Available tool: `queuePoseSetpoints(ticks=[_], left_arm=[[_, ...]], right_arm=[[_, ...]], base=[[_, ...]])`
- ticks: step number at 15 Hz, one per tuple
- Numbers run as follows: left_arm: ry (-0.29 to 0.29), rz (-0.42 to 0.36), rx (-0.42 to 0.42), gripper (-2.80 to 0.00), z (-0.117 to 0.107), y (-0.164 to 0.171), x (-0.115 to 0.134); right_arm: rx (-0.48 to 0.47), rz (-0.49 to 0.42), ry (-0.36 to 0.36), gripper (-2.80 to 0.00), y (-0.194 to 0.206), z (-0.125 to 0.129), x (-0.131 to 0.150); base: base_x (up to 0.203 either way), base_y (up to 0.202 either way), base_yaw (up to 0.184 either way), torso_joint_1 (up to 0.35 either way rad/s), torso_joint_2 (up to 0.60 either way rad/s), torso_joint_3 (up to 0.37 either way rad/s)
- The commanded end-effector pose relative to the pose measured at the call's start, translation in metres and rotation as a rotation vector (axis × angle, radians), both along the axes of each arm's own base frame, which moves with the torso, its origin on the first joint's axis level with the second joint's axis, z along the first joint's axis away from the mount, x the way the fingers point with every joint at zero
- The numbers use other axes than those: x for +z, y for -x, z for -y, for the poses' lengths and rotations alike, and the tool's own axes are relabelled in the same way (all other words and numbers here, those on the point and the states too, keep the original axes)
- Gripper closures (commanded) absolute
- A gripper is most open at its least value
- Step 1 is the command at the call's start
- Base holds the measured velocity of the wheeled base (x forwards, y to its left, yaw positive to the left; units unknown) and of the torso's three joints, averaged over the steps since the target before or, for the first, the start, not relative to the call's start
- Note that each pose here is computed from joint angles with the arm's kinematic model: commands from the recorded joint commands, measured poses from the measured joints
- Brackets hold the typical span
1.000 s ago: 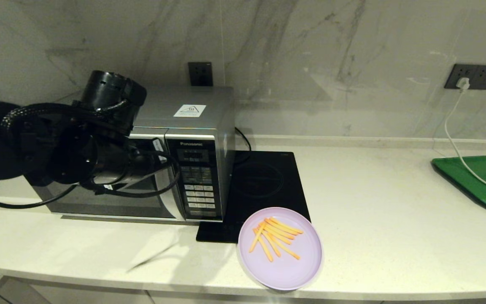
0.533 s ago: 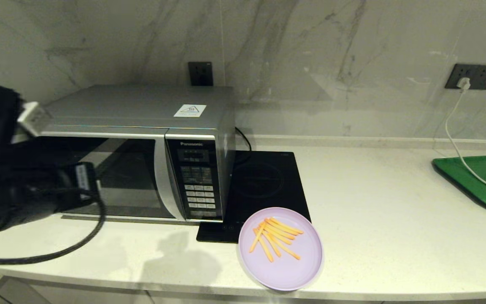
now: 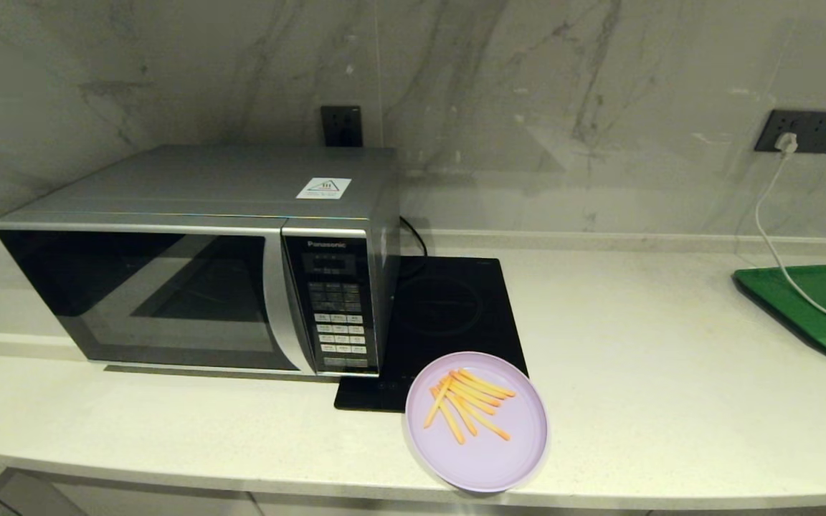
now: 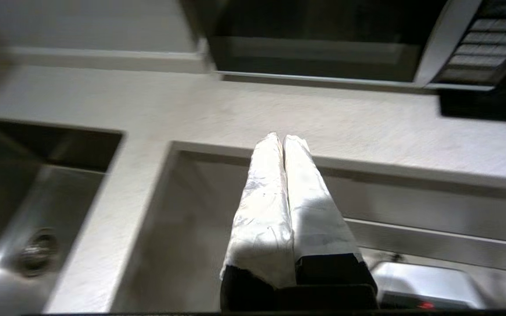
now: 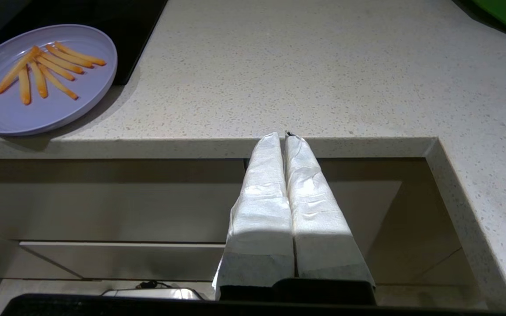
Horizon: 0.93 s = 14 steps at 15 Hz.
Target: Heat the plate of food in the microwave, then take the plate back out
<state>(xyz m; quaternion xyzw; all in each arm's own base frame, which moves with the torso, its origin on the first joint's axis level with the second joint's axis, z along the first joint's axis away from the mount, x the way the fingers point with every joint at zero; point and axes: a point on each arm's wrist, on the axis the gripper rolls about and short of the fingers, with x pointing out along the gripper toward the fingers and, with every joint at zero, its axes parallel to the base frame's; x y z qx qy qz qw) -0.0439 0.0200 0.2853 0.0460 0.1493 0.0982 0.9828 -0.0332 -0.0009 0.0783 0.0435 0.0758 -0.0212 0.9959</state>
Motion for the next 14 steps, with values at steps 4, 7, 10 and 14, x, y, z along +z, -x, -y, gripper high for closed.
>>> queuePoseSetpoints(ticks=[4,7,10,14], left_arm=[[-0.120,0.190,-0.024,0.00,0.014,0.090,-0.078],[-0.009,0.141,-0.150,0.00,0.018,0.069,-0.130],[0.058,0.086,-0.149,0.00,0.019,0.014,-0.180],[0.013,0.272,-0.236,0.00,0.021,-0.021,-0.212]], right_arm=[[0.000,-0.001,0.000,0.00,0.000,0.000,0.000],[0.000,-0.001,0.000,0.00,0.000,0.000,0.000],[0.000,-0.001,0.000,0.00,0.000,0.000,0.000],[0.000,-0.001,0.000,0.00,0.000,0.000,0.000]], base=[[0.000,0.000,0.000,0.000,0.00,0.000],[0.000,0.000,0.000,0.000,0.00,0.000],[0.000,0.000,0.000,0.000,0.00,0.000],[0.000,0.000,0.000,0.000,0.00,0.000]])
